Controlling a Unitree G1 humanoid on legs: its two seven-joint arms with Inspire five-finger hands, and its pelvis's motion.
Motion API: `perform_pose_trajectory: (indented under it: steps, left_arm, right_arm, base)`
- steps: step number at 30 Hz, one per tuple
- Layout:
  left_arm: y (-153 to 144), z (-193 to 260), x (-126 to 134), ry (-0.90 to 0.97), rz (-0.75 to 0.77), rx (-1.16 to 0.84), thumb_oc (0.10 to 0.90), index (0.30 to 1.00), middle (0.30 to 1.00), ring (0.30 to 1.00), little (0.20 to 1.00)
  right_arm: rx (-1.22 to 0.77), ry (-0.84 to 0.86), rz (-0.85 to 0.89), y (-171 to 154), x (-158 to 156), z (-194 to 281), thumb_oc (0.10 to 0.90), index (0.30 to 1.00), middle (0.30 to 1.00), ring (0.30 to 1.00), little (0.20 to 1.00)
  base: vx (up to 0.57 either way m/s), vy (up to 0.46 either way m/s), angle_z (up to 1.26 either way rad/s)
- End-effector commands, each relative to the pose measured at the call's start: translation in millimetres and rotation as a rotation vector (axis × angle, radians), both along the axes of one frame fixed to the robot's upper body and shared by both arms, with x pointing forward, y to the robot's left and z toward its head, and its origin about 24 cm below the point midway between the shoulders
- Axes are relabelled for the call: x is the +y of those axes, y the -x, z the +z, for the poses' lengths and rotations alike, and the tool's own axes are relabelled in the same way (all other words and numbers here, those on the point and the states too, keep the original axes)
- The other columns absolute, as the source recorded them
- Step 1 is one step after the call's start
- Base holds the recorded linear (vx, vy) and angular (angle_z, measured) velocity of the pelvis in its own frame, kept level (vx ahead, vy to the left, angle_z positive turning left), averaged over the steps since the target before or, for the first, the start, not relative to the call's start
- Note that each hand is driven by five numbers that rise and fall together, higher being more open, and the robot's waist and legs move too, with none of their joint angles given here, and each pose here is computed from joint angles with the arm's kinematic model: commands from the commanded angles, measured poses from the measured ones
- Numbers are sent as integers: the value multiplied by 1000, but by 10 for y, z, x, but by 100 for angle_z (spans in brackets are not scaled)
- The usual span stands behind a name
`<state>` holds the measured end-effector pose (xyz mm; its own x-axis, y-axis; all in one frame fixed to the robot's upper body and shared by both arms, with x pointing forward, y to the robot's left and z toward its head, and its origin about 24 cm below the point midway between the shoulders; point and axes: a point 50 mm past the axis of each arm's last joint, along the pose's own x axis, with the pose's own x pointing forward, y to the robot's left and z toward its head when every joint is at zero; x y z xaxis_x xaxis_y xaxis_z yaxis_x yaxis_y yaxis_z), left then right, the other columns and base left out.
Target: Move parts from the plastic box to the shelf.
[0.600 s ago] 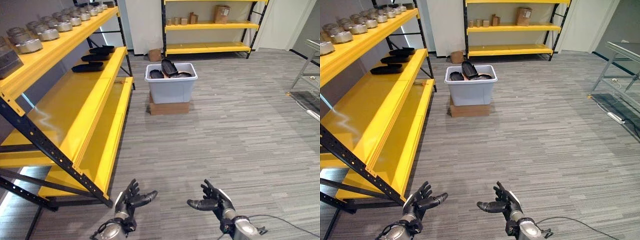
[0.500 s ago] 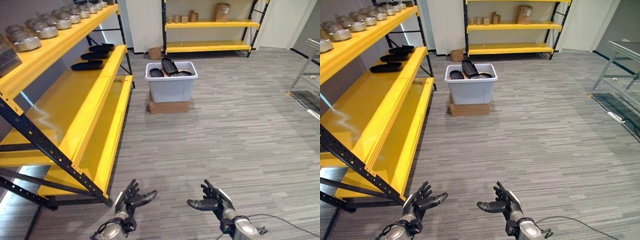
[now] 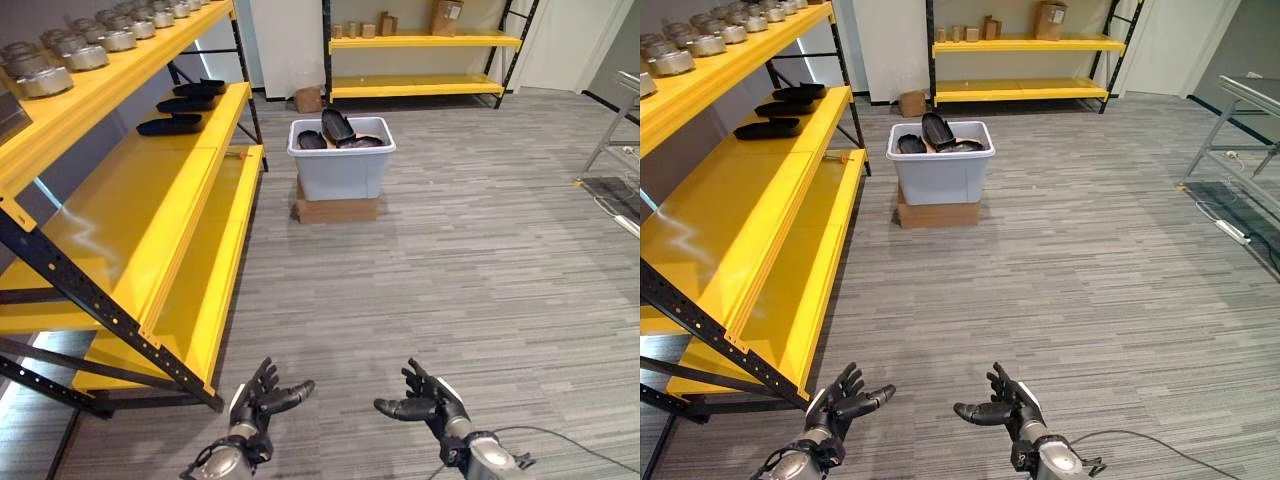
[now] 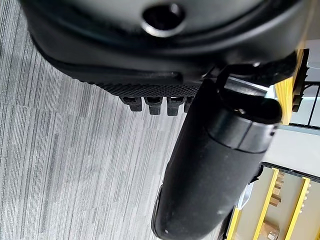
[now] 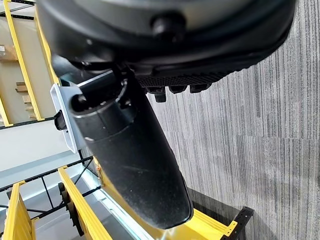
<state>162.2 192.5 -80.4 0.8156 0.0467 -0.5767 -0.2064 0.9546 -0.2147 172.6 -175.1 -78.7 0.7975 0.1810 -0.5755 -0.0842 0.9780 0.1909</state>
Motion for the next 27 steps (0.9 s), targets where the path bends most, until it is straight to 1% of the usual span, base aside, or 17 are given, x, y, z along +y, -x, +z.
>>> perform_pose_trajectory:
  steps: [1,17,23,27]
  left_arm:
    - [-372,289,-59,12,-24,-202,900,1000,1000,1000,1000]
    - [-359,294,-33,1,-27,-205,900,1000,1000,1000,1000]
    - [-441,370,-3,19,5,-244,900,1000,1000,1000,1000]
    - [-443,418,51,5,7,-262,900,1000,1000,1000,1000]
  right_arm:
    - [-215,-64,21,-387,99,341,900,1000,1000,1000,1000]
    - [-212,-44,37,-359,100,324,900,1000,1000,1000,1000]
    - [-248,-49,29,-473,107,395,900,1000,1000,1000,1000]
    - [-269,-64,22,-513,114,440,900,1000,1000,1000,1000]
  base:
    - [0,0,0]
    - [0,0,0]
    - [-54,21,0]
    - [-63,217,-2]
